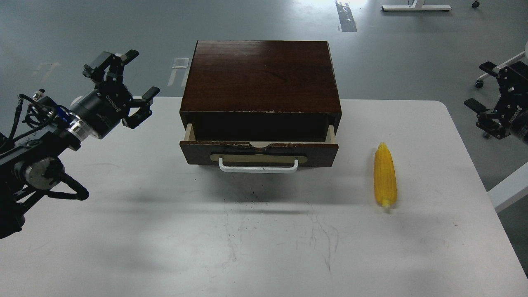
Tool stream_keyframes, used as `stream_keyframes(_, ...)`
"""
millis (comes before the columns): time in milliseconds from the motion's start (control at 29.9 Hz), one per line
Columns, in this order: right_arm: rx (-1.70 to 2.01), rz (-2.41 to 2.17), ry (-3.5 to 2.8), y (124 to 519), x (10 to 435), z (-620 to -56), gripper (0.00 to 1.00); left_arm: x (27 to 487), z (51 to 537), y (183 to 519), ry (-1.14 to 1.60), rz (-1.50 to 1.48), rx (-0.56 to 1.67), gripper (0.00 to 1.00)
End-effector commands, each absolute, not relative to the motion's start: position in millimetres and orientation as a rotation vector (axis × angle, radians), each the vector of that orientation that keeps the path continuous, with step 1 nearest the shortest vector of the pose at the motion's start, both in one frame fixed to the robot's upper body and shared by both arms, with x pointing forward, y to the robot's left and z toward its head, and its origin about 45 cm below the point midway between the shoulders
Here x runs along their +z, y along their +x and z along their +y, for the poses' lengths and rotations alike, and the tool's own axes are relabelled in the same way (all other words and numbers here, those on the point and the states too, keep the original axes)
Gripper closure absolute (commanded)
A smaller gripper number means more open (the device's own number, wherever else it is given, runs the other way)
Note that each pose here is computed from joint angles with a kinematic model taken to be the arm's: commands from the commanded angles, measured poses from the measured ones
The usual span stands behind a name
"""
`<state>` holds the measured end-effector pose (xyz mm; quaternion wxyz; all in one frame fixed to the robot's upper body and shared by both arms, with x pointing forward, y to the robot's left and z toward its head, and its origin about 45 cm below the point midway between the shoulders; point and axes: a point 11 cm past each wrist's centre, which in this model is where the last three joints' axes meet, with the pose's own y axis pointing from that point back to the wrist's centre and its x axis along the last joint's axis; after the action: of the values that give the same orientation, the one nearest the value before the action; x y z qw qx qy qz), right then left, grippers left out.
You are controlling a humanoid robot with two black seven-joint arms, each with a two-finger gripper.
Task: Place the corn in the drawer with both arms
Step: 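Reach the right gripper to the yellow corn cob and grasp it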
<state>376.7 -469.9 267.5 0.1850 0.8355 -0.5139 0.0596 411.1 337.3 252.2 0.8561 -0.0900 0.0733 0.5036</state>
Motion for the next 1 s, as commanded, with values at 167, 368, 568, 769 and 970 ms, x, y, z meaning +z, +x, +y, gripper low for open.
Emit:
stream_keyframes(167, 0.33, -1.03, 2.167, 364.6, 238.9, -462.2, 0.0, 252.4, 335.5, 411.1, -0.187, 0.149, 1.053, 0.01)
stream_keyframes(368, 0.343, -0.684, 2.126, 351.9, 187.7, -422.8, 0.0, 252.8, 334.7, 411.0, -0.185, 0.146, 1.048, 0.01)
stream_keyframes(568, 0.354, -0.53, 2.092, 351.4, 165.8, -403.0, 0.0, 252.4, 334.0, 410.6, -0.182, 0.145, 1.045, 0.01)
stream_keyframes(769, 0.344, -0.486, 2.096, 354.7, 151.6, -388.5, 0.0, 253.1, 334.6, 410.7, -0.183, 0.144, 1.045, 0.01)
stream_keyframes(970, 0.334, -0.479, 2.11, 360.5, 138.8, -374.0, 0.0, 253.1, 334.7, 410.7, -0.182, 0.143, 1.047, 0.01)
